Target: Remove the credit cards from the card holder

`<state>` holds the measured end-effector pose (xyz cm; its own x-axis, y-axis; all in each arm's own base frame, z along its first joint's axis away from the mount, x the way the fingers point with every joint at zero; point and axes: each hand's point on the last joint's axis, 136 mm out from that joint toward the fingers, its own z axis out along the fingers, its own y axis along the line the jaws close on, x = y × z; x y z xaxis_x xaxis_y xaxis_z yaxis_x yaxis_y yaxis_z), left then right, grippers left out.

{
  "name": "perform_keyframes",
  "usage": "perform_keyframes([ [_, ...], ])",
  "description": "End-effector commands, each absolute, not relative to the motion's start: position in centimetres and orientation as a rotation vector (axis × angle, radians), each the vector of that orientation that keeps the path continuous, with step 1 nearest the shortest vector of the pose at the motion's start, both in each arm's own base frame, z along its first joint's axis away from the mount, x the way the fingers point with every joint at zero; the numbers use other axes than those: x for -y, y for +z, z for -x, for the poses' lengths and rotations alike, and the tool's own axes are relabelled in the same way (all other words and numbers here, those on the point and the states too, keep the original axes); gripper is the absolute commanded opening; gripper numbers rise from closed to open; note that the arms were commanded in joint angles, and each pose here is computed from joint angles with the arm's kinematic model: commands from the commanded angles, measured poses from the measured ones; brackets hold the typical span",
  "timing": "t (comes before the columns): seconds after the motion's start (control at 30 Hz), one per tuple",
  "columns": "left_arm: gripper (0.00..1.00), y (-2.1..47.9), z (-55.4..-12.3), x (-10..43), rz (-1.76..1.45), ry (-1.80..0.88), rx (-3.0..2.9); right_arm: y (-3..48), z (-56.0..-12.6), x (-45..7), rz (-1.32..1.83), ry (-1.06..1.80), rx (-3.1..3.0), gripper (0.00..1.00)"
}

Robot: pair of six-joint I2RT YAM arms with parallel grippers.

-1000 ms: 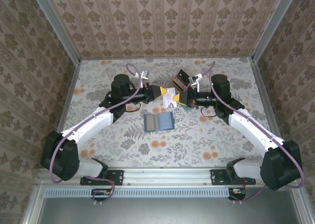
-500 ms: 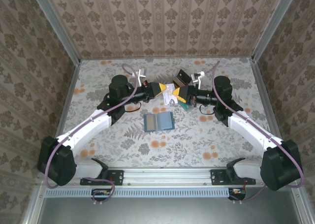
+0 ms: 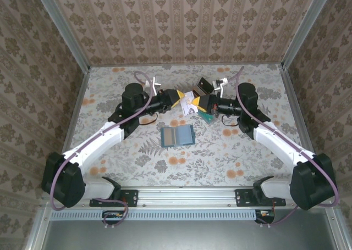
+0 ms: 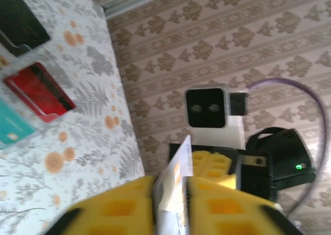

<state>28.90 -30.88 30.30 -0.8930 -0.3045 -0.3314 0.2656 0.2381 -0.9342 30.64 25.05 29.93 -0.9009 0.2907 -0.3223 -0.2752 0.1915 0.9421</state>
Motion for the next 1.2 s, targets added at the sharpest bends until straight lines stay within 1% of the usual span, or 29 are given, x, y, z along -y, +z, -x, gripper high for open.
perform_keyframes([
  [0.0, 0.45, 28.3, -30.2, 28.6, 0.152, -1.529, -2.164, 29.2, -31.4, -24.6, 0.102, 1.533, -2.089, 0.00],
  [0.07, 0.60, 25.0, -30.5, 26.6, 0.221, -1.361, -2.294, 27.8, -32.4, -23.8, 0.153, 1.363, -2.135, 0.00],
  [0.13, 0.70, 22.2, -30.4, 24.4, 0.267, -1.193, -2.400, 26.5, -33.4, -23.1, 0.205, 1.200, -2.190, 0.00],
  [0.23, 0.80, 18.6, -30.2, 21.4, 0.318, -0.983, -2.502, 23.9, -35.6, -21.9, 0.284, 0.956, -2.272, 0.00],
  [0.43, 0.99, 14.2, -29.6, 17.0, 0.412, -0.781, -2.582, 20.2, -39.8, -20.3, 0.437, 0.613, -2.351, 0.00],
  [0.6, 1.00, 12.7, -29.0, 15.6, 0.430, -0.722, -2.609, 17.9, -43.0, -19.8, 0.544, 0.429, -2.389, 0.00],
  [0.77, 1.00, 11.4, -28.5, 15.6, 0.438, -0.733, -2.651, 15.7, -45.4, -20.9, 0.644, 0.363, -2.413, 0.00],
  [0.97, 1.00, 10.8, -27.8, 15.8, 0.444, -0.761, -2.674, 13.3, -46.5, -22.7, 0.704, 0.390, -2.437, 0.00],
  [1.17, 1.00, 10.9, -27.6, 16.1, 0.429, -0.792, -2.681, 11.3, -47.4, -22.5, 0.764, 0.267, -2.476, 0.00],
])
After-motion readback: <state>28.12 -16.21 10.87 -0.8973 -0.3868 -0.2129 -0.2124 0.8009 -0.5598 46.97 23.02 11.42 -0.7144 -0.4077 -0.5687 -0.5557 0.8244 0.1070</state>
